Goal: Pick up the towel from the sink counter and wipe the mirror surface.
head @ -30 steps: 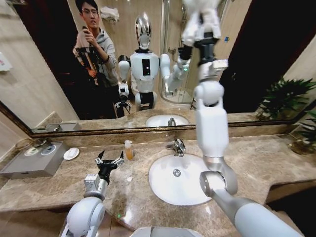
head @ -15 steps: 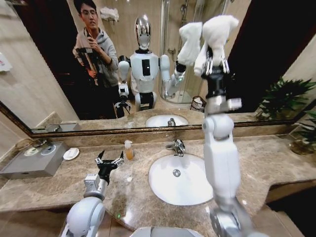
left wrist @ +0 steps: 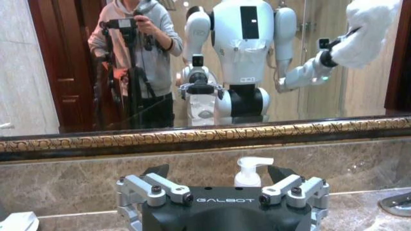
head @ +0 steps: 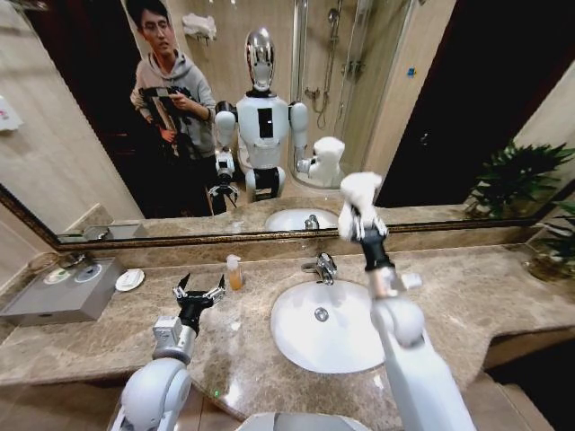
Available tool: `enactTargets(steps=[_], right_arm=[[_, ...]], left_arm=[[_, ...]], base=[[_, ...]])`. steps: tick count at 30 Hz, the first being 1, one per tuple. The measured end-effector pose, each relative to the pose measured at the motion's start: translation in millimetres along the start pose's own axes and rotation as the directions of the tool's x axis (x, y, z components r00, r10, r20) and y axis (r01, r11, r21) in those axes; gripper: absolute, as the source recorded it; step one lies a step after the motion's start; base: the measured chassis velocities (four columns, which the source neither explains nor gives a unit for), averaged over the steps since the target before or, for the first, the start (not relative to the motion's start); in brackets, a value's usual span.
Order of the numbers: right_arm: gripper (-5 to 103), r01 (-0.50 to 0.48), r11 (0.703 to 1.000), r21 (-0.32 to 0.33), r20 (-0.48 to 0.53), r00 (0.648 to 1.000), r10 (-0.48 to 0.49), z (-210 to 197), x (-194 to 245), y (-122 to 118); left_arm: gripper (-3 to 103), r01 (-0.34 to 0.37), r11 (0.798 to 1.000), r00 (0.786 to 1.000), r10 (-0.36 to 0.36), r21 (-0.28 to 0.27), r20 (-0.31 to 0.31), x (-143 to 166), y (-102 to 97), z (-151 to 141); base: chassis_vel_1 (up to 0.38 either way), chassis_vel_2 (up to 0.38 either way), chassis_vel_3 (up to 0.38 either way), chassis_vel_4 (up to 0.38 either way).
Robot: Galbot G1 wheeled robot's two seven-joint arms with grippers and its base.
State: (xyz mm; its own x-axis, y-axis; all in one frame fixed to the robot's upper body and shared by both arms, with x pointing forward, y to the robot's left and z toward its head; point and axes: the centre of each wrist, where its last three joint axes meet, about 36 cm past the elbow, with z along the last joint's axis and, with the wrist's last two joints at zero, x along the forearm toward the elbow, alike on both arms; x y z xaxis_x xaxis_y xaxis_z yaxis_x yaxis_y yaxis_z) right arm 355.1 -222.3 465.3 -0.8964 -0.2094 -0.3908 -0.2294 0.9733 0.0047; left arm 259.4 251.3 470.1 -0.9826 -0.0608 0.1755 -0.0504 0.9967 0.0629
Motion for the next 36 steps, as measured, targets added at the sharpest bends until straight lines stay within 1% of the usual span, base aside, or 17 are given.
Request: enactTargets(steps=[3,6,15,17,18,20,21,22,24,25,26,29,30,31,32,33,36], right_arm=[[19,-0.002,1.0,-0.001,-0.029,1.0,0.002,0,13,4],[19,0.0,1.0,-0.014,-0.129,0.992,-0.002,4,45,12],[19,0.019,0.999,-0.044,-0.152,0.988,-0.025,6,54,20],[19,0.04,0.998,-0.056,-0.207,0.977,-0.051,16,68,20],[19,0.04,0.998,-0.056,-0.207,0.977,-0.051,16,68,20],[19,0.041,0.994,-0.1,-0.29,0.955,-0.069,31,86,21],[19,0.041,0.994,-0.1,-0.29,0.955,-0.069,31,86,21],[19,0.033,0.989,-0.142,-0.354,0.932,-0.081,38,99,25],[19,0.011,0.981,-0.192,-0.448,0.889,-0.098,44,114,29],[19,0.001,0.979,-0.203,-0.515,0.851,-0.107,46,120,28],[19,0.001,0.979,-0.203,-0.515,0.851,-0.107,46,120,28],[19,-0.058,0.974,-0.221,-0.704,0.701,-0.118,54,120,17],[19,-0.058,0.974,-0.221,-0.704,0.701,-0.118,54,120,17],[19,-0.07,0.973,-0.218,-0.754,0.645,-0.123,58,111,9],[19,-0.07,0.976,-0.208,-0.777,0.618,-0.122,62,105,3],[19,-0.07,0.976,-0.208,-0.777,0.618,-0.122,62,105,3],[19,-0.061,0.983,-0.174,-0.834,0.54,-0.114,75,79,-11]], left_arm=[[100,0.0,1.0,1.0,0.0,0.0,0.0,0,0.0,0],[100,0.0,1.0,1.0,0.0,0.0,0.0,0,0.0,0],[100,0.0,1.0,1.0,0.0,0.0,0.0,0,0.0,0],[100,0.0,1.0,1.0,0.0,0.0,0.0,0,0.0,0],[100,0.0,1.0,1.0,0.0,0.0,0.0,0,0.0,0],[100,0.0,1.0,1.0,0.0,0.0,0.0,0,0.0,0],[100,0.0,1.0,1.0,0.0,0.0,0.0,0,0.0,0],[100,0.0,1.0,1.0,0.0,0.0,0.0,0,0.0,0],[100,0.0,1.0,1.0,0.0,0.0,0.0,0,0.0,0],[100,0.0,1.0,1.0,0.0,0.0,0.0,0,0.0,0],[100,0.0,1.0,1.0,0.0,0.0,0.0,0,0.0,0],[100,0.0,1.0,1.0,0.0,0.0,0.0,0,0.0,0],[100,0.0,1.0,1.0,0.0,0.0,0.0,0,0.0,0],[100,0.0,1.0,1.0,0.0,0.0,0.0,0,0.0,0],[100,0.0,1.0,1.0,0.0,0.0,0.0,0,0.0,0],[100,0.0,1.0,1.0,0.0,0.0,0.0,0,0.0,0],[100,0.0,1.0,1.0,0.0,0.0,0.0,0,0.0,0]], base=[[0.0,0.0,0.0,0.0],[0.0,0.0,0.0,0.0],[0.0,0.0,0.0,0.0],[0.0,0.0,0.0,0.0],[0.0,0.0,0.0,0.0],[0.0,0.0,0.0,0.0],[0.0,0.0,0.0,0.0],[0.0,0.0,0.0,0.0],[0.0,0.0,0.0,0.0],[0.0,0.0,0.0,0.0],[0.0,0.0,0.0,0.0],[0.0,0.0,0.0,0.0],[0.0,0.0,0.0,0.0],[0.0,0.0,0.0,0.0],[0.0,0.0,0.0,0.0],[0.0,0.0,0.0,0.0],[0.0,0.0,0.0,0.0]])
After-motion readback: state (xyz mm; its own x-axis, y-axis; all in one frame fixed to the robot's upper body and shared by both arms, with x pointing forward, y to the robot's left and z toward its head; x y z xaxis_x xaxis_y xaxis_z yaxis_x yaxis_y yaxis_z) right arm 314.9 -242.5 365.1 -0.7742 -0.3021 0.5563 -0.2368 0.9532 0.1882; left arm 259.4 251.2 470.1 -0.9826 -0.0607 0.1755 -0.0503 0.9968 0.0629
